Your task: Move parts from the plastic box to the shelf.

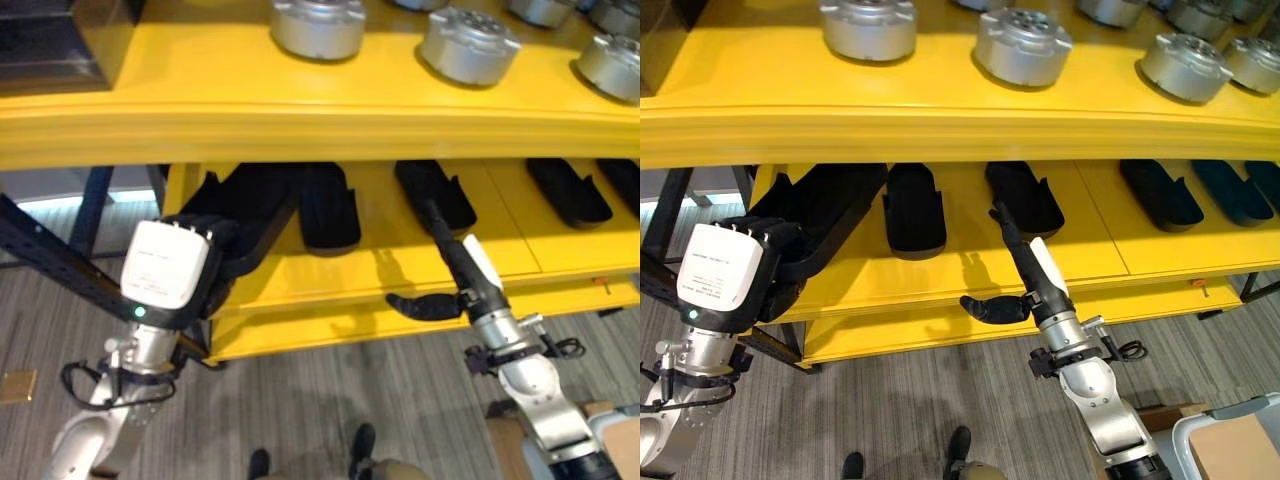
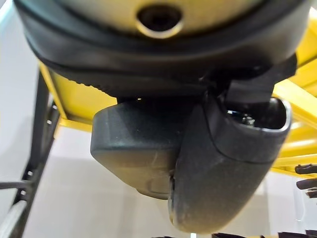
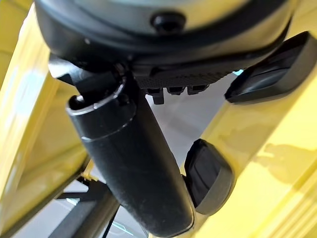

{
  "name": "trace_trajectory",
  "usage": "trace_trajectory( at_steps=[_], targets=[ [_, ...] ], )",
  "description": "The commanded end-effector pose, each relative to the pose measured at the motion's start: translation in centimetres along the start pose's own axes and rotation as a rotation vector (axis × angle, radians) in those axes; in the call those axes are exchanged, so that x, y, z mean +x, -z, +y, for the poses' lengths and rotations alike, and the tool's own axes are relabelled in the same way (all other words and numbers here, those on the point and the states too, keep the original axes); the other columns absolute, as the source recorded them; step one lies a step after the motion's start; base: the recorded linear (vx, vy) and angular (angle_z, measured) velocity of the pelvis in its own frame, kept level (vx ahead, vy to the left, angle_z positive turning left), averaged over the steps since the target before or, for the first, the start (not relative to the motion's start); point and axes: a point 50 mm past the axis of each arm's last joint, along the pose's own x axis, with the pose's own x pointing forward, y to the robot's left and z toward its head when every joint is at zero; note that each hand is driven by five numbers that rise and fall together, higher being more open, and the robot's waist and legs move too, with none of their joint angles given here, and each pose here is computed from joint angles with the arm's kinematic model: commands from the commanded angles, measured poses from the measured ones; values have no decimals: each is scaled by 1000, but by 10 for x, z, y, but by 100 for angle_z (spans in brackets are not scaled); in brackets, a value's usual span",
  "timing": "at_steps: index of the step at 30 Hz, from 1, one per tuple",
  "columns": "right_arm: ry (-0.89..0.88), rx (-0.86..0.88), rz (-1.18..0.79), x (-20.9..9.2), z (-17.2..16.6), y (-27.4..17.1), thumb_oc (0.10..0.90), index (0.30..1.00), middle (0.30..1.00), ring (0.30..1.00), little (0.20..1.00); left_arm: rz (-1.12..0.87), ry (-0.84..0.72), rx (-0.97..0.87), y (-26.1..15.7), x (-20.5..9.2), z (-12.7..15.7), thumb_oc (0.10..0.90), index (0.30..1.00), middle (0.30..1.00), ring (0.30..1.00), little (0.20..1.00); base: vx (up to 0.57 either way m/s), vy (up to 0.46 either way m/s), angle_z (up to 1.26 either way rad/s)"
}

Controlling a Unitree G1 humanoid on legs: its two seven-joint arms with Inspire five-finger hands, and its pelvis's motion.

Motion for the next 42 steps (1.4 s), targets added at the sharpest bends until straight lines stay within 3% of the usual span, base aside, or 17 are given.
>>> trace_trajectory(
  at_steps=[1,7,30,42],
  targets=[
    [92,-19,-291,11,-25,-51,900,1000,1000,1000,1000,-38,-309,-36,-5,31,42,400,300,300,300,300,-10,-80,32],
    [148,-28,-273,9,-27,-47,900,1000,1000,1000,1000,-58,-332,-67,-9,40,40,400,300,300,300,300,-2,26,58],
    [75,23,-158,-6,-7,-29,900,1000,1000,1000,1000,-97,-303,-12,-12,46,41,400,300,300,300,300,36,77,-5],
    [55,44,-112,-16,-6,-23,900,1000,1000,1000,1000,36,-361,57,-1,73,24,400,300,300,300,300,6,-21,-14]
  ],
)
